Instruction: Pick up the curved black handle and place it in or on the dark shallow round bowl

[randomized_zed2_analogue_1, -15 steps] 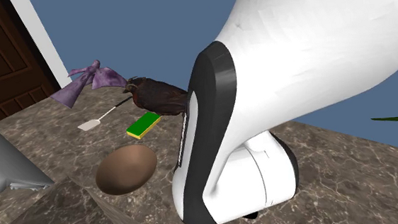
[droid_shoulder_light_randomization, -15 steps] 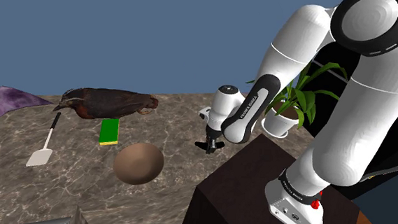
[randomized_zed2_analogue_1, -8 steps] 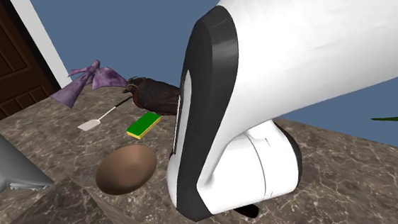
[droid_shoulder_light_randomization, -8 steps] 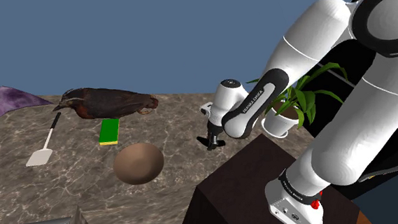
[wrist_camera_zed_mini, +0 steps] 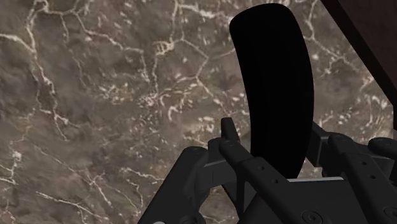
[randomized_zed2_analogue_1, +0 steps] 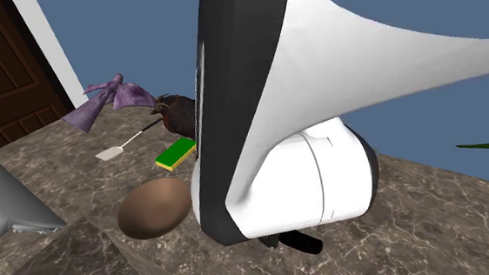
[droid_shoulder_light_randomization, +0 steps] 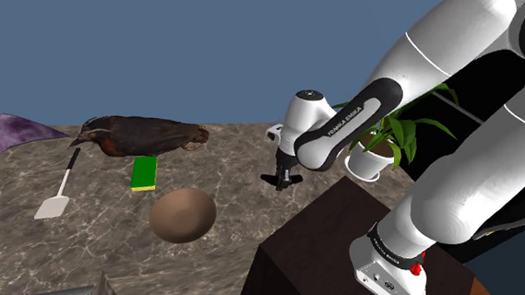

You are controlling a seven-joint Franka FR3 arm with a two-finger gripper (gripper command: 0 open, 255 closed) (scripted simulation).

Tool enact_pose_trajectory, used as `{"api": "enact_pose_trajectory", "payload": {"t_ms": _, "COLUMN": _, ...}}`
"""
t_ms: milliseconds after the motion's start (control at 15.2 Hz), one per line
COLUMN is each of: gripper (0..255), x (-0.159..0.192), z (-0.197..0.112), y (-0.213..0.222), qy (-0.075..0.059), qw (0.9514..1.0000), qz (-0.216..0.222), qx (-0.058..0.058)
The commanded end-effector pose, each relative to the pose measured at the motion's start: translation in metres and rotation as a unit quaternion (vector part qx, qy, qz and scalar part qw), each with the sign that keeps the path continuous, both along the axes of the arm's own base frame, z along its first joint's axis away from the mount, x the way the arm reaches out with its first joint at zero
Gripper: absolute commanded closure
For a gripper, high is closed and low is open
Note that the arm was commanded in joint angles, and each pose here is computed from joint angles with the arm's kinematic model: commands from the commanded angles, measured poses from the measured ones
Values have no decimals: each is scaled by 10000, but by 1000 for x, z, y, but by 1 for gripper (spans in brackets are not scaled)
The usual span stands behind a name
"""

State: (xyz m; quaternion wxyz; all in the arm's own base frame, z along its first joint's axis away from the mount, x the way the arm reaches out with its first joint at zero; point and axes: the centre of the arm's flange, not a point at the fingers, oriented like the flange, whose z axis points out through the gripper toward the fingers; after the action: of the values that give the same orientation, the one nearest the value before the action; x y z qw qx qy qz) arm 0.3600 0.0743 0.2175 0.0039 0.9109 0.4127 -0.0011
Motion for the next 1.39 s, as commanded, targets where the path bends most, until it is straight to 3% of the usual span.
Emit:
{"api": "enact_pose_trajectory", "payload": {"t_ms": 0, "gripper": 255, "x": 0, "z": 10, "y": -1, "qy": 4, "qw": 10000, "qz": 0, "qx": 1}}
{"api": "enact_pose_trajectory", "payload": {"t_ms": 528, "gripper": 255, "x": 0, "z": 52, "y": -1, "qy": 4, "qw": 10000, "qz": 0, "qx": 1}}
{"api": "enact_pose_trajectory", "payload": {"t_ms": 1320, "gripper": 255, "x": 46, "z": 52, "y": 151, "qy": 4, "qw": 10000, "qz": 0, "qx": 1}}
